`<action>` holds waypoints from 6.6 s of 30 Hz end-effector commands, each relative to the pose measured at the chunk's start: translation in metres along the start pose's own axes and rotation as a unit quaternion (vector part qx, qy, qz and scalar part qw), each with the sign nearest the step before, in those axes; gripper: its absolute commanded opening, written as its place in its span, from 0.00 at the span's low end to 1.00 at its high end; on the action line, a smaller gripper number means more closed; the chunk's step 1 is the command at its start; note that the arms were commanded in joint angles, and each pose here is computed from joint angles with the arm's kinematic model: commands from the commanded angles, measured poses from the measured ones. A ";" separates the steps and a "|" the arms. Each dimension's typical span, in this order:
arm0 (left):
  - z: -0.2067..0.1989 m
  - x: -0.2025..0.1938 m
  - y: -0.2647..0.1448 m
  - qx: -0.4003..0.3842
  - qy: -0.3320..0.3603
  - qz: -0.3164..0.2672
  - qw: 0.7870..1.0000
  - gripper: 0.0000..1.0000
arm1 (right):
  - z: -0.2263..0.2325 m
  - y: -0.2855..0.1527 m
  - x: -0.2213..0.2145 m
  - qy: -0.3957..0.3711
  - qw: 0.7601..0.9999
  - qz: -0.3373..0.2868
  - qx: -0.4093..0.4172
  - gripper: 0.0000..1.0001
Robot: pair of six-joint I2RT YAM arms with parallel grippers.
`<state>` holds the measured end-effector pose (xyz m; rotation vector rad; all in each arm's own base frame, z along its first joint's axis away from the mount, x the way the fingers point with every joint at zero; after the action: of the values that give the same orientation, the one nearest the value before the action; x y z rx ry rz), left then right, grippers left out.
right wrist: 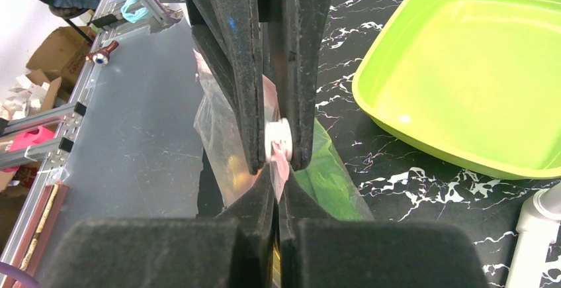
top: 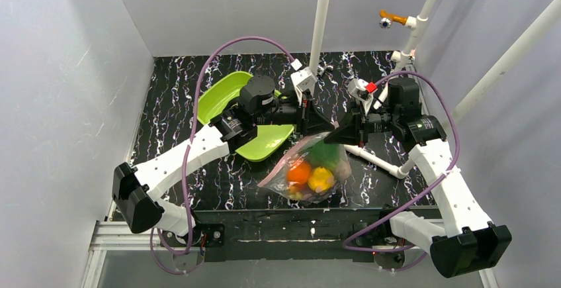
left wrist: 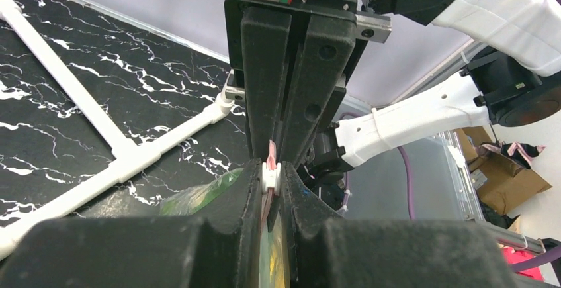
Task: Open the zip-top bag and remove the fake food
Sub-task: Unzip the zipper food storage bag at the center of the board, then open the zipper of the food storage bag at the center of the board.
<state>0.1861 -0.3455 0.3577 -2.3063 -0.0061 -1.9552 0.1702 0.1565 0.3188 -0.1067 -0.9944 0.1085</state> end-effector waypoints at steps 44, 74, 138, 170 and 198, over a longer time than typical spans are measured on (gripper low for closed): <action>-0.024 -0.020 -0.082 0.050 0.051 0.058 0.996 0.00 | 0.015 -0.013 0.016 -0.076 0.997 -0.007 -0.031 0.01; -0.031 -0.043 -0.100 0.063 0.052 0.079 0.994 0.00 | 0.014 -0.016 0.009 -0.081 0.997 -0.009 -0.019 0.01; -0.048 -0.098 -0.150 0.107 0.064 0.137 0.983 0.00 | 0.000 -0.021 0.002 -0.064 0.997 -0.017 -0.034 0.01; -0.056 -0.114 -0.175 0.147 0.059 0.149 0.976 0.39 | -0.003 -0.024 0.004 -0.061 0.997 -0.019 -0.043 0.01; -0.012 -0.037 -0.082 0.107 0.009 0.070 0.992 0.51 | 0.001 -0.024 -0.002 -0.096 0.995 0.006 -0.041 0.01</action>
<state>0.1642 -0.2598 0.3080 -2.0943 -0.0571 -1.6879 0.1729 0.1312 0.3116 -0.1970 -1.1460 0.0852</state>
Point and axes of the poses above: each gripper's point midway between its finger pads, its own y axis out along the fingers, its own z axis along the line the jaws close on, x = y × z, the point moved 6 cm from there along -y, back along the fingers, and after that the axes turned 15 degrees about y, right-handed, at the moved point
